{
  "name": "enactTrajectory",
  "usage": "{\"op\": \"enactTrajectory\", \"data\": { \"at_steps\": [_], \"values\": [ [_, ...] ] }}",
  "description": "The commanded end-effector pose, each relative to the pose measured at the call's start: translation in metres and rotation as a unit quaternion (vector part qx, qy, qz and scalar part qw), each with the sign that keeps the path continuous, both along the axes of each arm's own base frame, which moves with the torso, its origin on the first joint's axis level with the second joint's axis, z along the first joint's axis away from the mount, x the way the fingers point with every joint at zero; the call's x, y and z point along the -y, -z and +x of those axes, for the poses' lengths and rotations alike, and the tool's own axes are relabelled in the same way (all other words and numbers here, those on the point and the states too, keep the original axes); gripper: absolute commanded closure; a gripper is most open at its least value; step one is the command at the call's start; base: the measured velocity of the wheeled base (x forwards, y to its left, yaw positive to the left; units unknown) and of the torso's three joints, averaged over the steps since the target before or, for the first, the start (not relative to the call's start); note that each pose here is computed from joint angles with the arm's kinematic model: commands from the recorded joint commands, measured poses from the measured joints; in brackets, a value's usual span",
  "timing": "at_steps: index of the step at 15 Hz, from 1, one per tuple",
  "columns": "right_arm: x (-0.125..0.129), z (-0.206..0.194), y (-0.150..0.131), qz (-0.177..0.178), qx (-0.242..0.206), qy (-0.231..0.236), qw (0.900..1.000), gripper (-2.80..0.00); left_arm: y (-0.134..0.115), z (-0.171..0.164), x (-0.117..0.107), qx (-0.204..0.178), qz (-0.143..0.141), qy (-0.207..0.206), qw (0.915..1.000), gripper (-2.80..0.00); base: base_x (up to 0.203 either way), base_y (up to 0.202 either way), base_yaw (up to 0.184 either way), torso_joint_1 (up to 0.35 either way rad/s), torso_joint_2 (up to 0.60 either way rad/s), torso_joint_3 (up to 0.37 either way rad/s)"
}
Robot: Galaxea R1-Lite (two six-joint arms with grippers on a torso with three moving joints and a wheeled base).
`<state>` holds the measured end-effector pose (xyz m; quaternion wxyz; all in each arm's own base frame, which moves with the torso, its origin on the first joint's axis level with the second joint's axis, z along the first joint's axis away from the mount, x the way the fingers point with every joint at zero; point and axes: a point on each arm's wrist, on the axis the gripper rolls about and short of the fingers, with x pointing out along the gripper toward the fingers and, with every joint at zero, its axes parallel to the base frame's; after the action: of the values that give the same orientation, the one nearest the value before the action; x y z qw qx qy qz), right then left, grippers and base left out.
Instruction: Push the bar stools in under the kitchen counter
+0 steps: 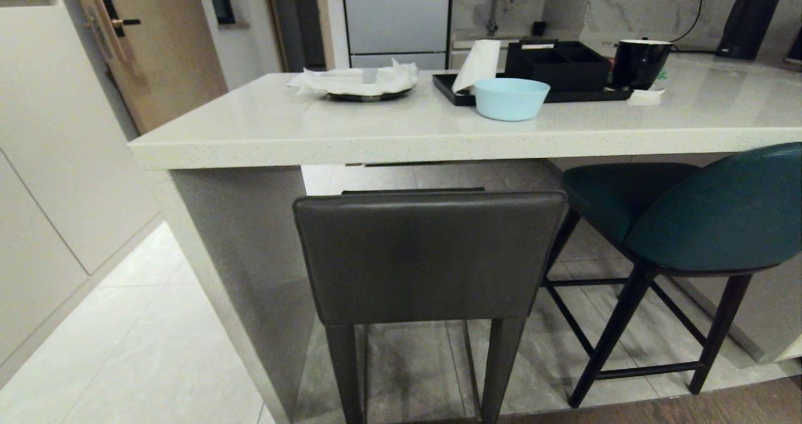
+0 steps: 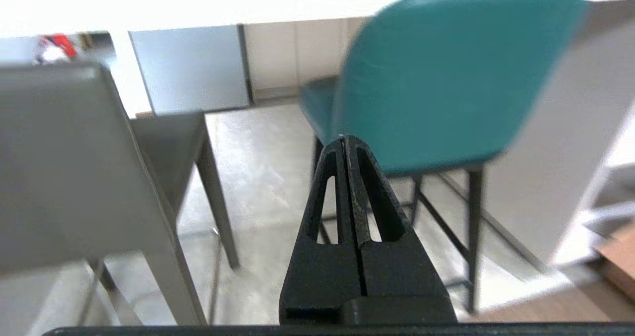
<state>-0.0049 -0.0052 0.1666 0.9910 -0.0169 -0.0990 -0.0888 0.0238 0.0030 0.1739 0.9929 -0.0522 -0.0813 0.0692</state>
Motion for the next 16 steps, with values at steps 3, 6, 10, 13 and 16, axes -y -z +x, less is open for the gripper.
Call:
{"op": "enactTrajectory", "data": {
  "at_steps": [3,6,10,13,16],
  "values": [
    [0.000,-0.047,0.031,0.004,-0.022,0.019,1.000,0.00,0.025,-0.028,-0.005,-0.021,0.005,-0.049,0.9986,0.00,0.000,0.000,0.000,0.000,0.00,0.000],
    [-0.001,-0.036,0.053,0.000,-0.068,0.001,0.998,0.00,0.031,-0.030,-0.003,-0.013,0.025,-0.094,0.9952,0.00,0.000,0.000,0.000,0.000,0.00,0.000],
    [-0.003,-0.020,0.081,0.003,-0.072,-0.050,0.996,0.00,0.070,-0.047,0.004,0.016,0.061,0.062,0.9961,0.00,0.000,0.000,0.000,0.000,0.00,0.000],
    [-0.006,-0.018,0.091,-0.009,-0.101,-0.095,0.990,0.00,0.092,-0.046,0.004,-0.038,0.027,0.086,0.9952,0.00,0.000,0.000,0.000,0.000,0.00,0.000],
    [-0.005,-0.018,0.091,-0.001,-0.101,-0.092,0.991,0.00,0.096,-0.047,0.004,-0.070,0.079,0.081,0.9911,0.00,0.000,0.000,0.000,0.000,0.00,0.000]
  ]
}}
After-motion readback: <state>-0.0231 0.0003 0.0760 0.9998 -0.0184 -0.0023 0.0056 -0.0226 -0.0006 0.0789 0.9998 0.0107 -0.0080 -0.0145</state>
